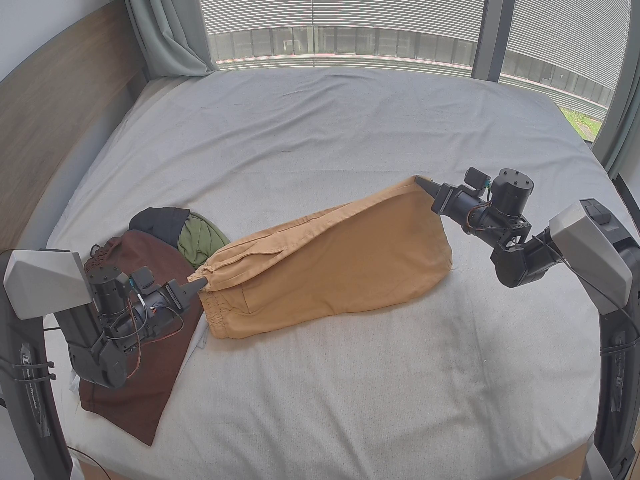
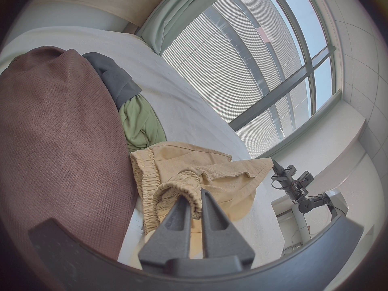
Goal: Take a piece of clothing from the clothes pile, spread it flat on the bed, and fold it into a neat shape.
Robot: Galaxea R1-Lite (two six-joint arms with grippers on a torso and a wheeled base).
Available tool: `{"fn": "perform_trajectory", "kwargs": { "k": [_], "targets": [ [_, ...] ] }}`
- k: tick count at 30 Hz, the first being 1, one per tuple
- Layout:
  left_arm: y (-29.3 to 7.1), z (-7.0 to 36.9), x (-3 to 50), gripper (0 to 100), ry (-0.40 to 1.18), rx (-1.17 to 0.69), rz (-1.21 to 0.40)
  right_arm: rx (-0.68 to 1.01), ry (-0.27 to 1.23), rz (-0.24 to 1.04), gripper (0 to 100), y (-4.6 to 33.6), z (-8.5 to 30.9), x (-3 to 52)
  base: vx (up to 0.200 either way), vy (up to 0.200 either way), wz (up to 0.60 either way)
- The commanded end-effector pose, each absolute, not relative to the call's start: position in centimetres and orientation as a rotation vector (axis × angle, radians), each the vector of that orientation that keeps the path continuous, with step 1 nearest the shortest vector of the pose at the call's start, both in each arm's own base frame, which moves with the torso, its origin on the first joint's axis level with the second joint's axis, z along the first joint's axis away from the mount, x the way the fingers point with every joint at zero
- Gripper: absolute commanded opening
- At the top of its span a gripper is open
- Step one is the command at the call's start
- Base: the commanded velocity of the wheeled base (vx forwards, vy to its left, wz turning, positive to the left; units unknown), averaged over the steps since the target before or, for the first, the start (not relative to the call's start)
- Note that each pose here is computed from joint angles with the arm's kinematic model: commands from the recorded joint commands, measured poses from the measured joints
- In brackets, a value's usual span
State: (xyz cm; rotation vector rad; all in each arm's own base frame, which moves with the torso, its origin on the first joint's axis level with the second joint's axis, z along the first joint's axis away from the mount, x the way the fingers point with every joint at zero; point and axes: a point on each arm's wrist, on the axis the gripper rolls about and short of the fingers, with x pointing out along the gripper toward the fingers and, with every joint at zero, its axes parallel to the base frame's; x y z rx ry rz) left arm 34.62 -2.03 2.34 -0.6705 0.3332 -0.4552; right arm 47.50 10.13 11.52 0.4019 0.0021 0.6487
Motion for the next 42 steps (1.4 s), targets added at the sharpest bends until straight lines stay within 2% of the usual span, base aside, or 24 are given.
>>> {"fn": "perform_trajectory", "kwargs": {
  "k": [1,24,25,26,33,42],
  "targets": [
    [-2.1,1.5,35.2,0,0.338,-0.674,-0.441,0.402,0.007,0.648,0,10.3,10.5,48.2,0.0,0.0,0.0],
    [-2.2,1.0,36.7,0,0.302,-0.677,-0.413,0.403,0.013,0.645,0,10.6,8.4,50.1,0.0,0.0,0.0],
    [-2.2,1.0,36.8,100,0.301,-0.675,-0.412,0.403,0.013,0.645,0,10.6,8.4,50.1,0.0,0.0,0.0],
    [-2.1,1.0,37.0,100,0.286,-0.675,-0.392,0.402,0.02,0.643,100,10.7,7.9,50.2,0.0,0.0,0.0],
    [-1.9,1.6,37.5,100,0.248,-0.671,-0.369,0.399,0.012,0.648,100,10.9,7.8,50.4,0.0,0.0,0.0],
    [-2.0,2.1,37.3,100,0.24,-0.669,-0.375,0.406,0.073,0.665,100,11.8,8.0,47.7,0.0,0.0,0.0]
  ]
}}
